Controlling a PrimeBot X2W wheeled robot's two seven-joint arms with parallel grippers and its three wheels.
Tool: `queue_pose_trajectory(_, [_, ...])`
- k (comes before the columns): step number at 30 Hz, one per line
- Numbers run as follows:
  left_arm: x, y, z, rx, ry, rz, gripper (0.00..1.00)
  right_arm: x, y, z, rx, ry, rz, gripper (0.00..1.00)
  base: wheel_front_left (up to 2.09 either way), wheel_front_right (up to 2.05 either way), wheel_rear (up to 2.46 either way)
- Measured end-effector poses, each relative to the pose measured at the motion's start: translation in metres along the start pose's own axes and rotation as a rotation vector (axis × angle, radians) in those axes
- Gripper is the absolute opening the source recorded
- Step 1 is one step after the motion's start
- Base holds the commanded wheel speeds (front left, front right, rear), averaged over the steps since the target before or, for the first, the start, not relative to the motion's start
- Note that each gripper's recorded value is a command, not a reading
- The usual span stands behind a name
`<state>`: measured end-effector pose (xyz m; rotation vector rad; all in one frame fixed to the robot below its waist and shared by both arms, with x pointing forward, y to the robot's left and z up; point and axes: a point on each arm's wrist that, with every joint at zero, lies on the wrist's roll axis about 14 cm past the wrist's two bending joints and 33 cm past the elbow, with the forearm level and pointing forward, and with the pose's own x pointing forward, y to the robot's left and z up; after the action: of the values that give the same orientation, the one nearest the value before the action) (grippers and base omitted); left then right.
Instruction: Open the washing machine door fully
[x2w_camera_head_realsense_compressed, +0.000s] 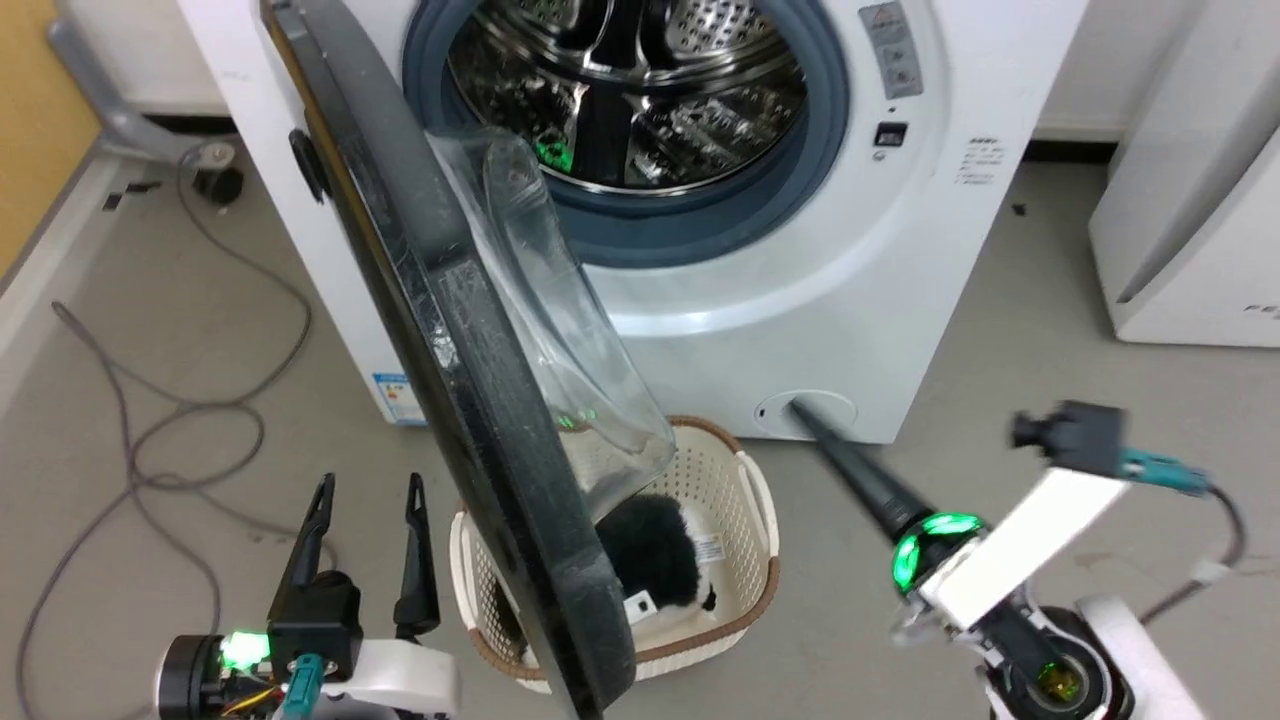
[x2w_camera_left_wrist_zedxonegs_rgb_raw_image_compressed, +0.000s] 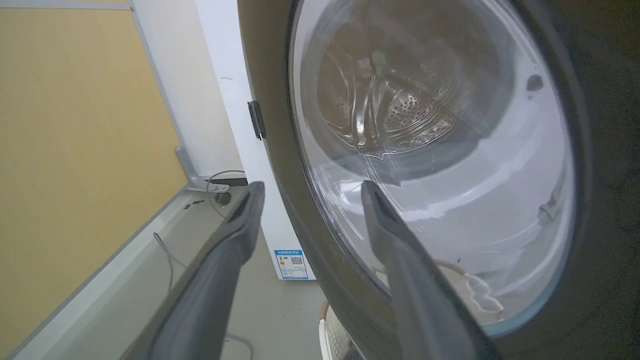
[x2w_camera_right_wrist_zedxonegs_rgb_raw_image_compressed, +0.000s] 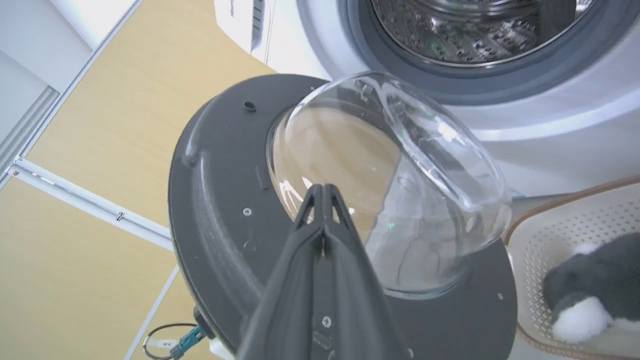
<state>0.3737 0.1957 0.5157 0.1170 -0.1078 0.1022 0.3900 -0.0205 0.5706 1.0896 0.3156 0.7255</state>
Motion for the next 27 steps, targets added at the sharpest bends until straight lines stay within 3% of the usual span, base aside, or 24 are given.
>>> queue_pose_trajectory(3, [-0.003, 0.0, 0.002, 0.001, -0.005, 0.0, 1.0, -0.009, 0.002, 0.032, -0.097, -0.172, -0.016, 0.0, 0.0, 0.0, 0.0])
queue_pose_trajectory(9, [-0.008, -0.001, 0.006, 0.001, -0.017, -0.009, 1.0, -0.046, 0.002, 0.09, -0.407, -0.461, -0.075, 0.0, 0.0, 0.0, 0.0])
queue_pose_trajectory(13, [-0.01, -0.001, 0.007, 0.003, -0.019, -0.01, 1.0, -0.063, -0.003, 0.101, -0.65, -0.492, -0.133, 0.0, 0.0, 0.0, 0.0])
queue_pose_trajectory(14, [-0.01, 0.0, 0.008, 0.003, -0.022, -0.009, 1.0, -0.066, -0.003, 0.103, -0.753, -0.477, -0.152, 0.0, 0.0, 0.0, 0.0])
queue_pose_trajectory(18, [-0.011, -0.002, 0.008, -0.003, -0.022, -0.008, 1.0, -0.076, 0.014, 0.12, -0.998, -0.546, -0.188, 0.0, 0.0, 0.0, 0.0])
queue_pose_trajectory(21, [-0.011, -0.002, 0.007, -0.004, -0.02, -0.011, 1.0, -0.08, 0.014, 0.113, -1.104, -0.539, -0.224, 0.0, 0.0, 0.0, 0.0])
queue_pose_trajectory(27, [-0.012, -0.003, 0.007, -0.006, -0.017, -0.011, 1.0, -0.092, -0.008, 0.097, -1.191, -0.487, -0.33, 0.0, 0.0, 0.0, 0.0])
